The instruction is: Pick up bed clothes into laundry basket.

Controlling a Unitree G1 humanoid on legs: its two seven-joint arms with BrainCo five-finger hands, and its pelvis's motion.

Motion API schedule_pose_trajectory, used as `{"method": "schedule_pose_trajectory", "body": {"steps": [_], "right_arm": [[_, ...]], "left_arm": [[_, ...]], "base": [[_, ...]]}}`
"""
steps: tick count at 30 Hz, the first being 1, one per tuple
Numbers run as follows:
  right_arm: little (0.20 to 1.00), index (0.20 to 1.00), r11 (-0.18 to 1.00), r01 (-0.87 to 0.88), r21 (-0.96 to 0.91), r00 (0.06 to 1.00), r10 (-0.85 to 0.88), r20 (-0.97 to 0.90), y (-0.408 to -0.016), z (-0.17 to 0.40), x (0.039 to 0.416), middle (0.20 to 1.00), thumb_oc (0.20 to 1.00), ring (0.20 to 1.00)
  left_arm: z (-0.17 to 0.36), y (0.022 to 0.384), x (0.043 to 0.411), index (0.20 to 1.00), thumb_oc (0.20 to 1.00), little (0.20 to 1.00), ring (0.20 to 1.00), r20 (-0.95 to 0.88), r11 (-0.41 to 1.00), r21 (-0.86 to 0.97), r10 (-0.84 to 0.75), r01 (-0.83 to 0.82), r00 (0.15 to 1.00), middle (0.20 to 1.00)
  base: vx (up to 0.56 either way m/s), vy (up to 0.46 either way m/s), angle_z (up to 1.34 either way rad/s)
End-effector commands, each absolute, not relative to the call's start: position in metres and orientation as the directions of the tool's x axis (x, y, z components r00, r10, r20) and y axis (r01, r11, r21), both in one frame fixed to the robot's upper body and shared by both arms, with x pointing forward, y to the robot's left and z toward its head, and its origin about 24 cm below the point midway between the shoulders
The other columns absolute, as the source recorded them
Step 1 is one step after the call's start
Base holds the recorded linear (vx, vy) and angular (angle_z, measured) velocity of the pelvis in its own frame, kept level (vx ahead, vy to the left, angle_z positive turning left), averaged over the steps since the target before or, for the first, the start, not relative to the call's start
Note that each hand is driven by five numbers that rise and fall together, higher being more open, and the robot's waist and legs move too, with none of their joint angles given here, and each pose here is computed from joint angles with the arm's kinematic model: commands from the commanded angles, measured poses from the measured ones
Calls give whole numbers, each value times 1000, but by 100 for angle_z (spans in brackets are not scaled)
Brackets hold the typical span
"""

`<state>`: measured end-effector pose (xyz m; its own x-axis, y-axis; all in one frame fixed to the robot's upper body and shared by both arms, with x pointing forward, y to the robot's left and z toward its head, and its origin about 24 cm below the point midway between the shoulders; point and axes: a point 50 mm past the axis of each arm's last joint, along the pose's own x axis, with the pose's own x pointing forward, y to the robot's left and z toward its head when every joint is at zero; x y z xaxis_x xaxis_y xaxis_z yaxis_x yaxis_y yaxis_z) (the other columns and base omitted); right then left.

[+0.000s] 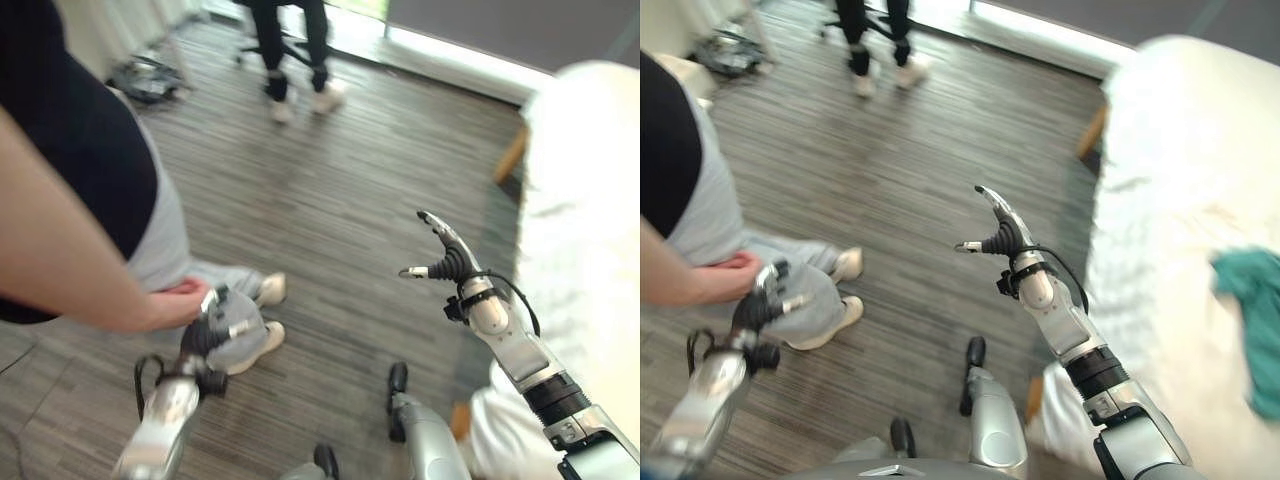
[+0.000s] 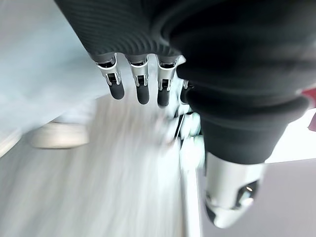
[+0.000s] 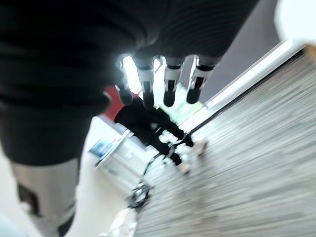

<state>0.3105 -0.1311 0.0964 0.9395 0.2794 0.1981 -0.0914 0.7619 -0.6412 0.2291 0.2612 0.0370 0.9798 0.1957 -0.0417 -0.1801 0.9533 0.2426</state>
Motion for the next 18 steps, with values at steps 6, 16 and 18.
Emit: {"method": "schedule_pose_trajectory", "body": {"steps": [6, 16, 18], "right_arm": [[1000, 1000, 574, 174, -800, 793, 400, 460, -95, 175, 336, 1000, 1000, 1000], [1000, 1000, 568, 59, -821, 908, 311, 280, -121, 140, 354, 1000, 1000, 1000], [1000, 1000, 585, 5, -811, 920, 314, 232, -124, 128, 348, 1000, 1000, 1000]], "left_arm": [[59, 239, 238, 1000, 1000, 1000, 1000, 128, 962, 203, 160, -184, 979, 1000], [65, 233, 261, 1000, 1000, 1000, 1000, 124, 962, 231, 119, -145, 985, 1000], [63, 234, 257, 1000, 1000, 1000, 1000, 106, 962, 247, 90, -114, 990, 1000]], "base": [[182, -139, -52], [114, -39, -85], [-38, -17, -79]]}}
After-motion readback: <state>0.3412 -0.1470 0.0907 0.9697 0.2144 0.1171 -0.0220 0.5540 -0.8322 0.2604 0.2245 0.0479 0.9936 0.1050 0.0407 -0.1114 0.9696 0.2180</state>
